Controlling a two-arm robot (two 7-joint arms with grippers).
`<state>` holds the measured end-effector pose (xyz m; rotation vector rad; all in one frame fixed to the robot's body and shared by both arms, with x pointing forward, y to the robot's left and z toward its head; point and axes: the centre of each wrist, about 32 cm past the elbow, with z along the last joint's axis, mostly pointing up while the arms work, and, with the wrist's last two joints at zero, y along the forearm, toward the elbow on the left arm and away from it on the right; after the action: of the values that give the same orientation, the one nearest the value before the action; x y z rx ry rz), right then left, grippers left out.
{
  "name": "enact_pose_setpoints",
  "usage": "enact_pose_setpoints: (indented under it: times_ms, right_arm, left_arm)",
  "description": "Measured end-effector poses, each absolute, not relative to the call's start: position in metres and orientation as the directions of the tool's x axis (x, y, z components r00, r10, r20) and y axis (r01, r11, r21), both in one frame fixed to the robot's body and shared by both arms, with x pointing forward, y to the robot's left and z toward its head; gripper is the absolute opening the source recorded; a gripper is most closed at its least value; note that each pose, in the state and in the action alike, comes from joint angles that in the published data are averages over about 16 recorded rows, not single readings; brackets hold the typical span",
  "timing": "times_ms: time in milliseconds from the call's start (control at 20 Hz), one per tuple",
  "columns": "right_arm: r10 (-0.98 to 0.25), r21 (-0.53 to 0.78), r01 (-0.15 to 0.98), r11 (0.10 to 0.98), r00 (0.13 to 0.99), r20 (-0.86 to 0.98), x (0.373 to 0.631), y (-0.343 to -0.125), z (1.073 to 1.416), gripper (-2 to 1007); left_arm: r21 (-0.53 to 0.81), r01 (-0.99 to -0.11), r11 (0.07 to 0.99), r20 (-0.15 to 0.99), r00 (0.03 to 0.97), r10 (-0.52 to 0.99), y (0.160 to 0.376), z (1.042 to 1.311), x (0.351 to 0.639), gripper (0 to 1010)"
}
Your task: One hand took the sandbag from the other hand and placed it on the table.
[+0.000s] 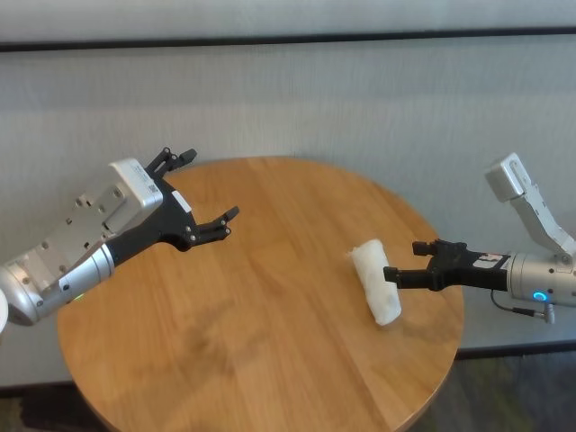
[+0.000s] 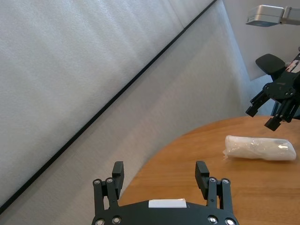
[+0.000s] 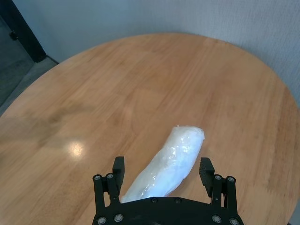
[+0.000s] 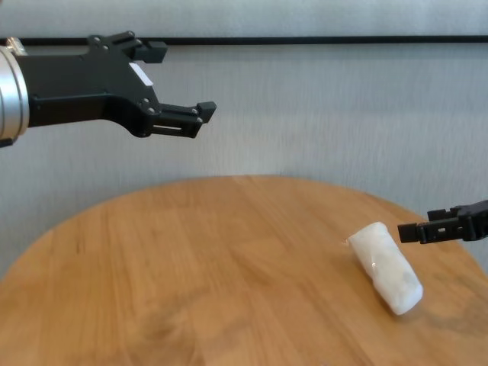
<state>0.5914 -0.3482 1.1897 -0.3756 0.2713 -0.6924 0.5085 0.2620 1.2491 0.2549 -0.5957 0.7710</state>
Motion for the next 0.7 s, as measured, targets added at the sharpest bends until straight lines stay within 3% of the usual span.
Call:
enact_pose_setpoints:
  times_ms: [350, 700]
  right_arm:
    - [-0.643, -0.413, 0.560, 0.718, 0.761, -0.087, 0.593, -0.333, 1.194, 1002]
    - [-0.609, -0.381, 0.562, 0.734, 0.793, -0.004, 0.594, -0.304, 1.206, 1003]
  left_arm:
    - [0.003, -0.717, 0.697, 0.590, 0.564, 0.577, 0.262, 1.249, 0.509, 1001]
    - [0.003, -0.717, 0.697, 0.590, 0.564, 0.577, 0.262, 1.249, 0.509, 1001]
